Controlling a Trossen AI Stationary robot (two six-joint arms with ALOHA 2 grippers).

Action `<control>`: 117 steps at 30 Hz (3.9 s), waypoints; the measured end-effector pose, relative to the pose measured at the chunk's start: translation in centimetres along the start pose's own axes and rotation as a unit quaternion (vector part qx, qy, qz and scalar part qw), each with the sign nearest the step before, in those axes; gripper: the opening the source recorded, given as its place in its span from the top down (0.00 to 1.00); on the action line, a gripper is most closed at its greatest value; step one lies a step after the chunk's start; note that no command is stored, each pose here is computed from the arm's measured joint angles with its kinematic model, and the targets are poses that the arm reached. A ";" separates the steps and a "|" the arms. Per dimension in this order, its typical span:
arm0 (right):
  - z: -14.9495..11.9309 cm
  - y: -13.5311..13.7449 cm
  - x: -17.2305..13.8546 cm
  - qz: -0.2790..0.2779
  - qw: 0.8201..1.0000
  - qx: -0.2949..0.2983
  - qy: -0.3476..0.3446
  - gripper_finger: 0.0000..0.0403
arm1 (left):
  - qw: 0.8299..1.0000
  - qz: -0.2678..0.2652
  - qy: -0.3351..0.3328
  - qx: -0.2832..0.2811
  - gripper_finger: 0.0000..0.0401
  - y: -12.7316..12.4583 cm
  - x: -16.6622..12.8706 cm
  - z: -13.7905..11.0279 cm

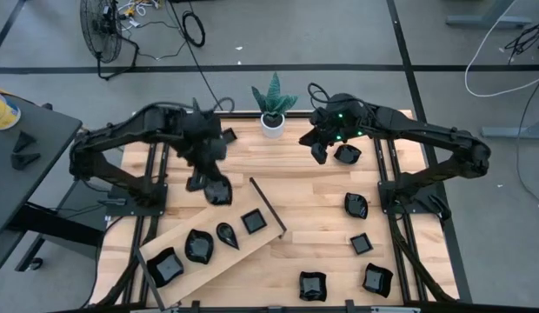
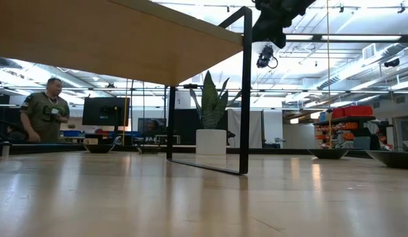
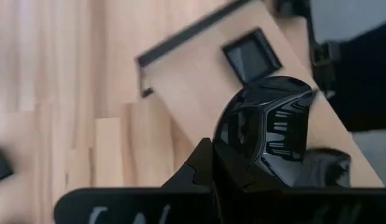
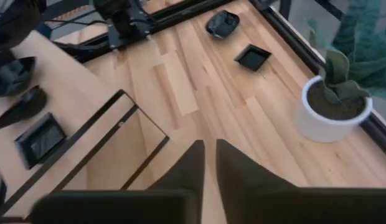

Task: Pick & Place Mini shaped plates
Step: Stack the black leaf shaped plate on top of the black leaf shaped plate on the shelf

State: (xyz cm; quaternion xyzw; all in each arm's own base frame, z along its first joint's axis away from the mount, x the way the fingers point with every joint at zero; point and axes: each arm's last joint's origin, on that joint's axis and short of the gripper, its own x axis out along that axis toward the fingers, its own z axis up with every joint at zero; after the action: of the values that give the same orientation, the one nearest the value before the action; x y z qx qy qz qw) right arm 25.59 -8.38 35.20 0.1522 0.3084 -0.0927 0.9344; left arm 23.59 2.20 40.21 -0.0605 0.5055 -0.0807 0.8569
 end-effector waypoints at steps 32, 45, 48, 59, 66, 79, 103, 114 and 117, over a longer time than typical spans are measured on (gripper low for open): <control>-1.2 2.5 -0.6 0.033 0.998 -0.037 0.041 0.99 | 0.983 -0.122 0.134 0.028 1.00 -8.5 5.0 0.0; -1.2 2.4 -0.6 0.017 0.999 -0.022 0.038 0.99 | 0.975 -0.115 0.185 0.033 1.00 -8.7 6.8 0.0; -1.2 2.4 -0.6 0.017 0.999 -0.021 0.037 0.99 | 0.975 -0.115 0.185 0.034 1.00 -8.7 6.8 0.0; -1.2 2.4 -0.6 0.018 0.999 -0.021 0.037 0.99 | 0.967 -0.133 0.214 0.034 1.00 -8.3 9.3 -1.1; -1.2 2.4 -0.6 0.018 0.999 -0.021 0.037 0.99 | 0.969 -0.126 0.214 -0.004 1.00 -7.9 9.8 -1.1; -1.2 2.4 -0.6 0.019 0.999 -0.021 0.036 0.99 | 0.968 -0.127 0.218 0.001 1.00 -8.4 9.8 -1.3; -1.3 3.2 -0.5 0.030 0.998 -0.033 0.038 0.99 | 0.982 -0.101 0.155 0.048 1.00 -8.2 6.0 -2.2; -1.4 3.6 -0.5 0.037 0.998 -0.038 0.040 0.99 | 0.994 -0.081 0.070 -0.012 1.00 -7.0 2.9 -2.5; -1.4 3.6 -0.5 0.037 0.998 -0.038 0.039 0.99 | 0.994 -0.097 0.058 -0.012 1.00 -7.0 4.4 -2.6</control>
State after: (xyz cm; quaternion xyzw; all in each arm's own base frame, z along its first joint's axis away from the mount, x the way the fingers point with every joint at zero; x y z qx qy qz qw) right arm 25.40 -4.45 35.23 0.1312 0.3425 -0.0400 0.9294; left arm 22.83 -5.57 36.51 -0.1144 0.5474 -0.1607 0.8133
